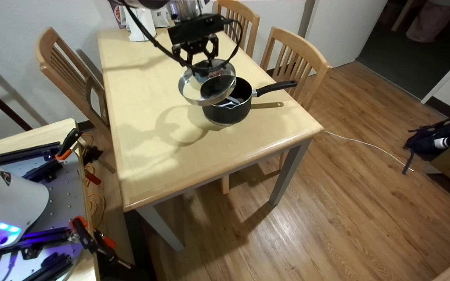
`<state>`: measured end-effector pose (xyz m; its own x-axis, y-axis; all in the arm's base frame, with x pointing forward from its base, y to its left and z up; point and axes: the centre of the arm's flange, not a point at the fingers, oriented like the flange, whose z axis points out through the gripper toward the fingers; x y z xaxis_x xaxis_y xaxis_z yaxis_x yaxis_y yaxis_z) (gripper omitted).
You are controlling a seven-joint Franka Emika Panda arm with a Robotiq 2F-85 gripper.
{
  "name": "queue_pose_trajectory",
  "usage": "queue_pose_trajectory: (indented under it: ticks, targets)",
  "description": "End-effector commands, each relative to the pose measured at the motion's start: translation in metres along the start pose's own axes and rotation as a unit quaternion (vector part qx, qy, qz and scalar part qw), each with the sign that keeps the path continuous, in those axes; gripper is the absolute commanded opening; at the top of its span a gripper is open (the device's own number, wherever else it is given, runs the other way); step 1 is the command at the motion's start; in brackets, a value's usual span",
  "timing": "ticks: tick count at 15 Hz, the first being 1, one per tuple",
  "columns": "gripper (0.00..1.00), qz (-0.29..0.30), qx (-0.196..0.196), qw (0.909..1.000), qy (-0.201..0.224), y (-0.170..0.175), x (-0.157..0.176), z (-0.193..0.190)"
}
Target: Pick up the lid from the table and close the pot
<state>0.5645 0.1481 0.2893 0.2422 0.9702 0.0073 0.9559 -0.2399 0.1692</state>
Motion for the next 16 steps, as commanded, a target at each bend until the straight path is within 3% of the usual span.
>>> queue_pose_trajectory:
  ticks: [1,5,6,8,9,14,15,16]
  targets:
    - [0.34,-0.023,-0.008,0.9997,-0.002,0.042,0.0,-0.078]
    - [0.34,-0.041,-0.009,0.9991,-0.006,0.058,0.002,-0.119]
    - [0.34,-0.072,-0.008,0.9973,0.01,0.078,-0.001,-0.144]
    - [0.34,-0.113,-0.015,0.9926,0.042,0.093,0.001,-0.149]
    - [0.59,-0.078,-0.017,0.9967,0.016,0.067,0.004,-0.13]
    - [0.59,-0.101,-0.023,0.9941,0.03,0.08,0.002,-0.138]
    - [0.34,-0.102,-0.021,0.9941,0.03,0.08,0.003,-0.136]
    - [0.34,-0.103,-0.021,0.994,0.03,0.082,0.003,-0.135]
